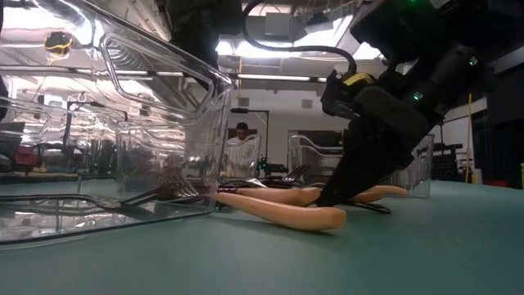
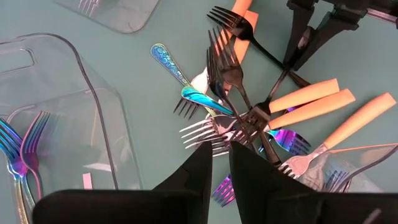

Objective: Sort silverware by color (type)
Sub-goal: Put the black fork into the bottom transparent bin, then put the yellow fork into the top right transparent bin

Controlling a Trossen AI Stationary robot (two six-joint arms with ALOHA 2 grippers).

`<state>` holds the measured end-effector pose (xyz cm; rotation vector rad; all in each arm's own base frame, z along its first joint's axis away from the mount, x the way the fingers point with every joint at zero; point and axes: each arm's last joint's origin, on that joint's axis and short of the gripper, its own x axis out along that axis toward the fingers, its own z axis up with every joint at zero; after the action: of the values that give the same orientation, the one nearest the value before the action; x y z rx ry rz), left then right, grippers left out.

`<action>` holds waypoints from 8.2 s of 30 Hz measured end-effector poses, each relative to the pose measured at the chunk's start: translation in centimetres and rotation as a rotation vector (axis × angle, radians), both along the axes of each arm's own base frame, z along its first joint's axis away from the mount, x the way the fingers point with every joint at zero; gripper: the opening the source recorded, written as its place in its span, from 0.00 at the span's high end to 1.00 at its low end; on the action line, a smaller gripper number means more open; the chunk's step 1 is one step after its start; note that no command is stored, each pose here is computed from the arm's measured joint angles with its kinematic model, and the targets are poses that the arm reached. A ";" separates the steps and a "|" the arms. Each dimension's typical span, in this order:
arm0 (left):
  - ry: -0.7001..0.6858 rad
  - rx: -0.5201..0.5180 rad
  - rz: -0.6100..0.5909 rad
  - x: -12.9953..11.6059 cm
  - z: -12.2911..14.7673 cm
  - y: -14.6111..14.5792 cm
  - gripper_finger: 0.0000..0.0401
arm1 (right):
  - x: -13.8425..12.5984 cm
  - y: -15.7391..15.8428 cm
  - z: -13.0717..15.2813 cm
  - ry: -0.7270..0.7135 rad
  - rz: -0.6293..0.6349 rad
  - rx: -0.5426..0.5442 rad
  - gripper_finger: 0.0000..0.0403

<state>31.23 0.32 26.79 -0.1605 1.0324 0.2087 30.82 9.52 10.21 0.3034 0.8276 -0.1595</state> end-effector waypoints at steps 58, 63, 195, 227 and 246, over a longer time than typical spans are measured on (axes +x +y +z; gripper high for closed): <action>-0.821 0.146 -0.099 -4.7 12.8 -3.5 0.88 | 0.6 -5.1 17.4 -1.133 0.061 -0.307 1.00; -0.835 0.164 -0.113 -3.3 12.3 -3.7 0.88 | 0.6 -5.0 17.4 -1.138 0.090 -0.308 1.00; 0.588 0.023 -0.385 -2.6 -8.1 -13.0 0.98 | -0.4 -5.1 9.3 -0.279 0.160 -0.176 0.62; 0.561 0.028 -0.384 -2.4 -8.1 -13.1 0.79 | -0.4 -5.1 9.3 -0.279 0.160 -0.176 0.62; 0.561 0.028 -0.383 -2.4 -8.1 -13.1 0.75 | -0.4 -5.0 9.3 -0.281 0.063 -0.006 0.62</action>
<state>28.84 -12.79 18.71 0.1328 1.5927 -0.0894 30.44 4.49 19.50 0.2860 0.5577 -0.0587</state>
